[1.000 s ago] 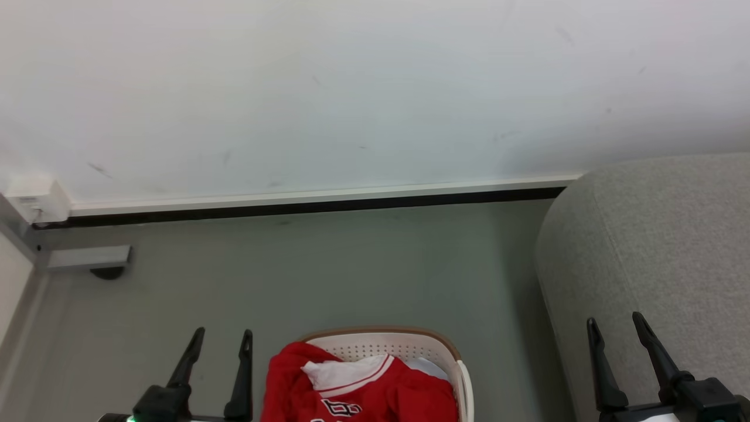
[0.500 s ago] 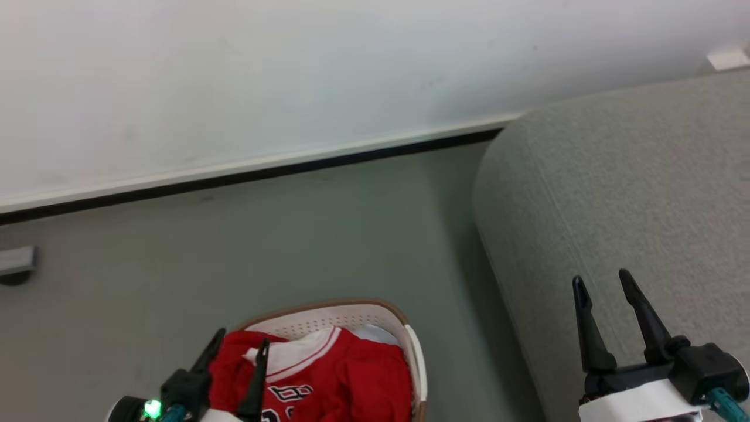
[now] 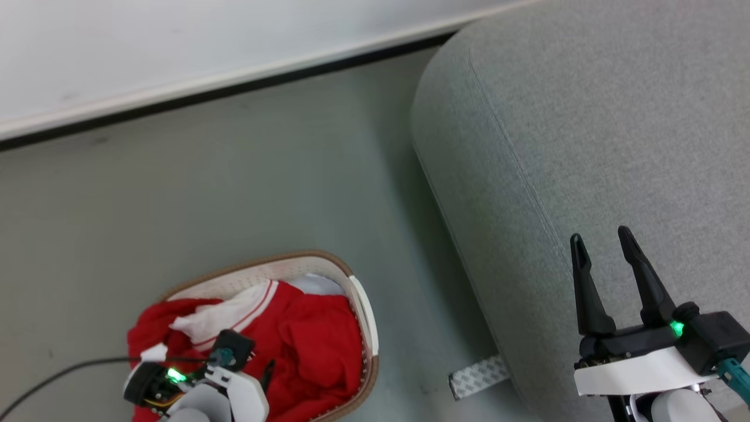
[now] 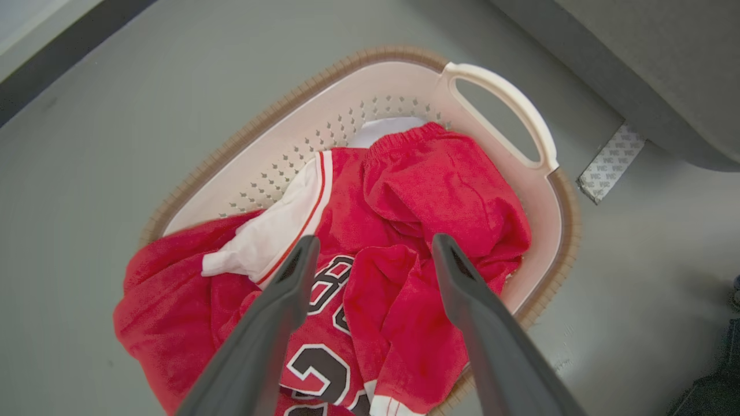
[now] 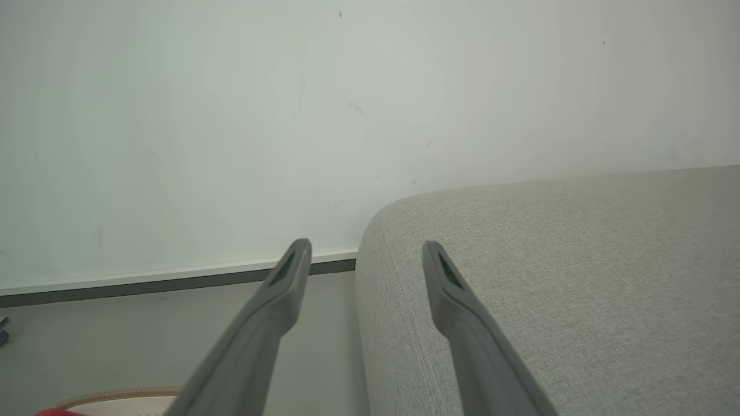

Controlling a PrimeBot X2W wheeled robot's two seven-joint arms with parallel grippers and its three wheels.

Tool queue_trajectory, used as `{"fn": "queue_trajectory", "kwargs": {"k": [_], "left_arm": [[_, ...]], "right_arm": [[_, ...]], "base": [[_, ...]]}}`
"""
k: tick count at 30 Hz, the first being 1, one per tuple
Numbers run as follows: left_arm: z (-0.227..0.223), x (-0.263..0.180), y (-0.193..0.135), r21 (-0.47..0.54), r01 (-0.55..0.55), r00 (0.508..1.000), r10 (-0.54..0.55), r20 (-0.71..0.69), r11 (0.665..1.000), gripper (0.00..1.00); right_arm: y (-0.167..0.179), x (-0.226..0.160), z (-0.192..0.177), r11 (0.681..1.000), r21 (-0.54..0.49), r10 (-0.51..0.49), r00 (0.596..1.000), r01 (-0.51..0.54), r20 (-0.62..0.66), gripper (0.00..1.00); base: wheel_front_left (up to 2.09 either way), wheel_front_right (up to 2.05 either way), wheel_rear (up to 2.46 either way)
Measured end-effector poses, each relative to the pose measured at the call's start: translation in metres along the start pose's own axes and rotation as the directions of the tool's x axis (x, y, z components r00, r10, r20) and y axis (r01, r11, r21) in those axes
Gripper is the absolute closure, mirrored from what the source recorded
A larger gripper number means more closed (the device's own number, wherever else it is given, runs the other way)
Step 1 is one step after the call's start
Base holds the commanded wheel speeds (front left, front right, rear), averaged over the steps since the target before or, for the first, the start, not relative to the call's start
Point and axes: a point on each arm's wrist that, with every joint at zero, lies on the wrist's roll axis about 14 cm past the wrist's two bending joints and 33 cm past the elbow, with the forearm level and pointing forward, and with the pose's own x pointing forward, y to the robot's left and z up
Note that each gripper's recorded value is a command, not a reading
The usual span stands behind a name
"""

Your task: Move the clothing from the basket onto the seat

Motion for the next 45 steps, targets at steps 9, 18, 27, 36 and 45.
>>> {"fn": "queue_trajectory", "kwargs": {"k": [9,18,27,36,45], "left_arm": [[-0.054,0.047,0.022,0.078,0.061,0.972,-0.041,-0.232,0.995,0.0],[-0.119,0.074,0.032,0.153,0.145,0.886,-0.059,-0.459,0.978,0.0],[-0.145,0.091,0.03,0.15,0.199,0.836,-0.088,-0.542,0.969,1.0],[-0.107,0.092,0.022,0.034,0.136,0.9,-0.109,-0.422,0.99,1.0],[-0.041,0.054,0.018,-0.103,0.033,0.978,-0.054,-0.202,0.994,1.0]], "right_arm": [[-0.004,0.028,-0.023,1.0,-0.016,-0.005,0.999,0.004,-0.047,0.0],[-0.003,0.049,-0.065,1.0,-0.026,0.003,0.991,-0.006,-0.137,0.0],[-0.008,0.057,-0.085,1.0,-0.022,-0.008,0.984,0.004,-0.176,0.0],[-0.013,0.051,-0.083,1.0,-0.01,-0.029,0.984,0.027,-0.176,0.0],[0.004,0.034,-0.058,1.0,-0.009,0.016,0.991,-0.017,-0.132,0.0]], "base": [[0.0,0.0,0.0],[0.0,0.0,0.0],[0.0,0.0,0.0],[0.0,0.0,0.0],[0.0,0.0,0.0]]}}
